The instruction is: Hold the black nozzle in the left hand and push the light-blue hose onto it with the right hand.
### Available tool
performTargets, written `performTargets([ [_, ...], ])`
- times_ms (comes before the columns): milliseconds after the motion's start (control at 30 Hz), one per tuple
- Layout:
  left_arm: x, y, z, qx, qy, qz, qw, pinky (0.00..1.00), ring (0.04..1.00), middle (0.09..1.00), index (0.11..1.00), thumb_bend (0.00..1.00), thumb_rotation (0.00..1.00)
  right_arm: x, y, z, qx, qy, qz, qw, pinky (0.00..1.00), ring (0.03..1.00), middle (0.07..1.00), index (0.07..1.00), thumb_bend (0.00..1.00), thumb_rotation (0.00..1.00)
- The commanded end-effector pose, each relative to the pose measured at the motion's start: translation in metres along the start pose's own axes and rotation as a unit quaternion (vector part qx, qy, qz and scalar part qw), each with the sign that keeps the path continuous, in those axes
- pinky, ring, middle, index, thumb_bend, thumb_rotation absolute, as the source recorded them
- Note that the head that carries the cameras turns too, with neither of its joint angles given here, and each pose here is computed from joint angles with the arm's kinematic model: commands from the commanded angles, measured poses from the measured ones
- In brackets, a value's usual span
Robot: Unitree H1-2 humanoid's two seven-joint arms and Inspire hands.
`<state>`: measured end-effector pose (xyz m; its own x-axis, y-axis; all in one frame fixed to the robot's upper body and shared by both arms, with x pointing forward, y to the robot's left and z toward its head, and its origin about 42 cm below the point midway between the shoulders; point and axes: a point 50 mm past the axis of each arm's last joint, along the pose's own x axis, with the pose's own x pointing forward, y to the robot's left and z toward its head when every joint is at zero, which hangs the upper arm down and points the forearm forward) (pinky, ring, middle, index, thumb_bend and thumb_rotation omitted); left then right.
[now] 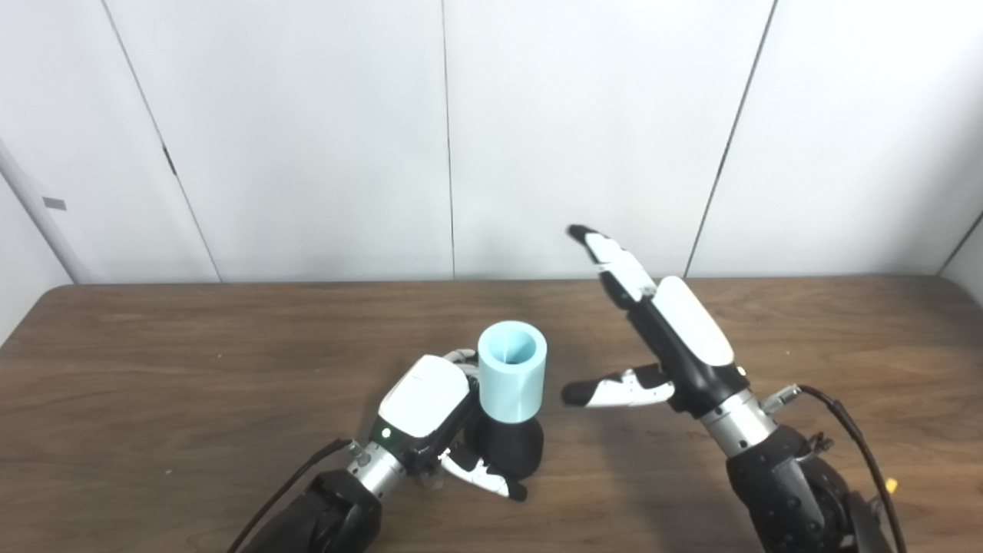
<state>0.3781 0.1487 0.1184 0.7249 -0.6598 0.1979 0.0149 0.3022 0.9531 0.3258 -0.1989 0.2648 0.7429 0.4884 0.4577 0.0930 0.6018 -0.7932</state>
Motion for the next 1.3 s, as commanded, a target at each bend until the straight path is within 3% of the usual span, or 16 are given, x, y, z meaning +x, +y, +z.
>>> performTargets([
  [0,-0.027,-0.038,0.003,-0.008,0.021,-0.062,0.998,0.81,0.52,0.489,0.475,0.52,0.0,0.013,-0.019,0.018,-0.039,-0.045,-0.012,0.998,1.0,1.0,1.0,0.982,0.96,0.81],
  [567,-0.027,-0.039,0.003,-0.008,0.02,-0.063,0.998,0.82,0.523,0.483,0.482,0.52,0.0,0.016,-0.014,0.046,-0.093,-0.086,0.05,0.991,1.0,1.0,0.977,0.949,0.94,0.83],
  [1267,-0.026,-0.035,-0.001,-0.007,0.023,-0.066,0.998,0.82,0.519,0.484,0.48,0.52,0.0,0.003,0.006,0.032,-0.099,-0.05,0.12,0.986,1.0,1.0,0.901,0.884,0.94,0.82],
])
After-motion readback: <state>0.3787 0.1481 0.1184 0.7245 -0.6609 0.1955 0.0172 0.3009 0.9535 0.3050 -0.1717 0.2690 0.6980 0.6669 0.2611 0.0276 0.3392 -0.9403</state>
